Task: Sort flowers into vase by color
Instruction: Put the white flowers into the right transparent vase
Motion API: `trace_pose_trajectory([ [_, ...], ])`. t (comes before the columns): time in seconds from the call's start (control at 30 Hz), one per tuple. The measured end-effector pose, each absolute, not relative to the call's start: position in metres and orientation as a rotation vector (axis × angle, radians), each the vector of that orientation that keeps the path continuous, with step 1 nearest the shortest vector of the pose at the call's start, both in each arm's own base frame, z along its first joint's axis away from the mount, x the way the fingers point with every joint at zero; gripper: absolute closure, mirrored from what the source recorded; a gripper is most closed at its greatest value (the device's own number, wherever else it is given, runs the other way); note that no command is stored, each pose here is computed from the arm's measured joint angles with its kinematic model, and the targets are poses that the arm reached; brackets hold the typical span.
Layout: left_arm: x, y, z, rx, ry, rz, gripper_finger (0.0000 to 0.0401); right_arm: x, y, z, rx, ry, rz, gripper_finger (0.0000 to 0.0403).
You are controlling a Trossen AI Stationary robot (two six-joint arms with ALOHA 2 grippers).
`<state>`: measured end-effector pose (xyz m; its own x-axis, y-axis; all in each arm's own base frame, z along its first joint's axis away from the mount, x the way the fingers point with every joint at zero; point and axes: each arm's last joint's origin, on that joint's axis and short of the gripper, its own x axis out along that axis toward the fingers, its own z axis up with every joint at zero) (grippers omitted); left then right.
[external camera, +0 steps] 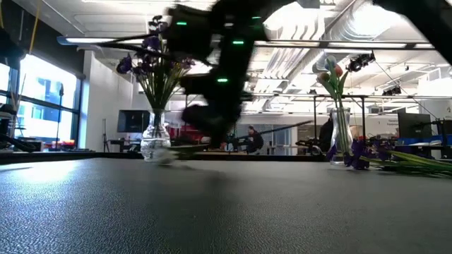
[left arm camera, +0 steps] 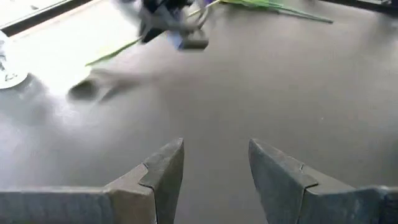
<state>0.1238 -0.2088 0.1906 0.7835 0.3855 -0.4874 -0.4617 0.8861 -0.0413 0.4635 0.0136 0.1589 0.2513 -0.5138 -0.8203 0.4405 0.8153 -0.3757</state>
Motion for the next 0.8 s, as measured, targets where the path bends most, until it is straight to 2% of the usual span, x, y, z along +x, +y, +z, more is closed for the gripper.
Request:
trace_pose_trajectory([
  [0.27,0.133,-0.211,0.173,-0.126,0.425,0.515,0.0231,0.351,0.045,0.169,0.203,1.001,-0.767,0.0402],
  [0.43,0.15,-0.201,0.172,-0.129,0.37,0.587,0.0231,0.294,0.072,0.176,0.351,0.9,-0.817,0.0403],
  [0.6,0.164,-0.19,0.172,-0.107,0.388,0.652,0.0231,0.257,0.097,0.167,0.502,0.831,-0.847,0.0403],
  [0.8,0.179,-0.177,0.171,-0.088,0.401,0.714,0.0231,0.236,0.117,0.146,0.606,0.77,-0.916,0.0403],
])
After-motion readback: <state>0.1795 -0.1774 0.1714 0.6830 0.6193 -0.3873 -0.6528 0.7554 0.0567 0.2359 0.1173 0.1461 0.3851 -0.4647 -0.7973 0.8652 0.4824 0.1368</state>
